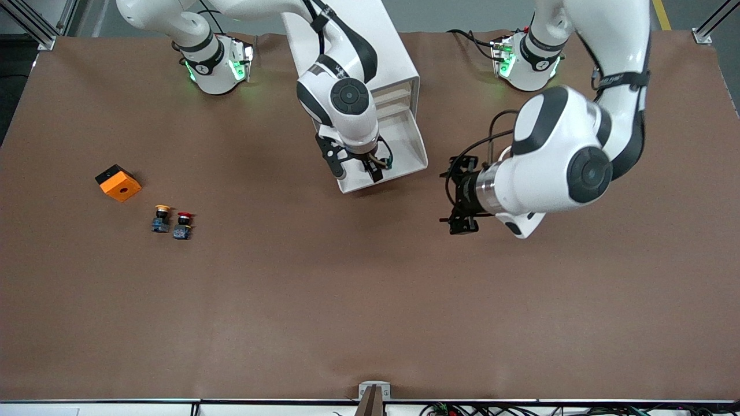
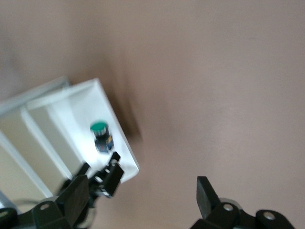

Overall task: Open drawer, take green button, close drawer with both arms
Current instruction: 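Grasp the green button with the right gripper while the left gripper withdraws, then lift the button out with the right gripper while the left gripper reaches the drawer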

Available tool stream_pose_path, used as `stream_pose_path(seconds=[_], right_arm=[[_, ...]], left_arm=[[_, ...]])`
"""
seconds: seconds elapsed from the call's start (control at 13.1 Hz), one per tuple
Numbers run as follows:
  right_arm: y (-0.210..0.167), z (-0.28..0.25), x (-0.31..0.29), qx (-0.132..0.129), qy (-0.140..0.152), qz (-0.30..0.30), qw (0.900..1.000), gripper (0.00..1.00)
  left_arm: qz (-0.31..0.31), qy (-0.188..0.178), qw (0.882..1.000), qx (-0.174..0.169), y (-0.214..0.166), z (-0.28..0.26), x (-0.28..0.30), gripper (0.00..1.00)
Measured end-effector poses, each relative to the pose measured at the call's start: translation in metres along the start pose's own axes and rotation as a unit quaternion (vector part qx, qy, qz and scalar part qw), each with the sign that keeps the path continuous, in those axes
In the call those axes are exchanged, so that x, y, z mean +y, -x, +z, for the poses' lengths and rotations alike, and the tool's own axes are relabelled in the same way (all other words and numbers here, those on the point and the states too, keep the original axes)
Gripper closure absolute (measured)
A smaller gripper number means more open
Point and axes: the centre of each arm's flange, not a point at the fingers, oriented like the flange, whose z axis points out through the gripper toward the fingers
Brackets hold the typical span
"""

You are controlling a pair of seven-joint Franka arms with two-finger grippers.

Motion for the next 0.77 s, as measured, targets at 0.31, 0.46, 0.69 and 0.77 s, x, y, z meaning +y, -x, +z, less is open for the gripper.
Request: stream_pose_path(seconds=[0.31, 0.46, 0.69, 0.77], right_arm=[[0.015, 0.031, 0.003, 0.002, 0.003, -0.008, 1.0, 0.0], [0.015, 0.036, 0.002, 0.003, 0.004, -0.008, 1.0, 0.0], [0.014, 0.038, 0.0, 0.003, 0.003, -0.007, 1.0, 0.33], [0.014, 0.037, 0.0, 0.003, 0.003, -0.008, 1.0, 0.45]], left_arm=[[0.236, -0.003, 0.968, 0.089, -0.006, -0.058, -0.04, 0.0], [0.319, -0.013, 0.939, 0.131, -0.011, -0.079, -0.054, 0.0], [0.419, -0.059, 0.888, 0.182, -0.024, -0.108, -0.081, 0.0], [0.445, -0.073, 0.872, 0.191, -0.028, -0.115, -0.087, 0.0]])
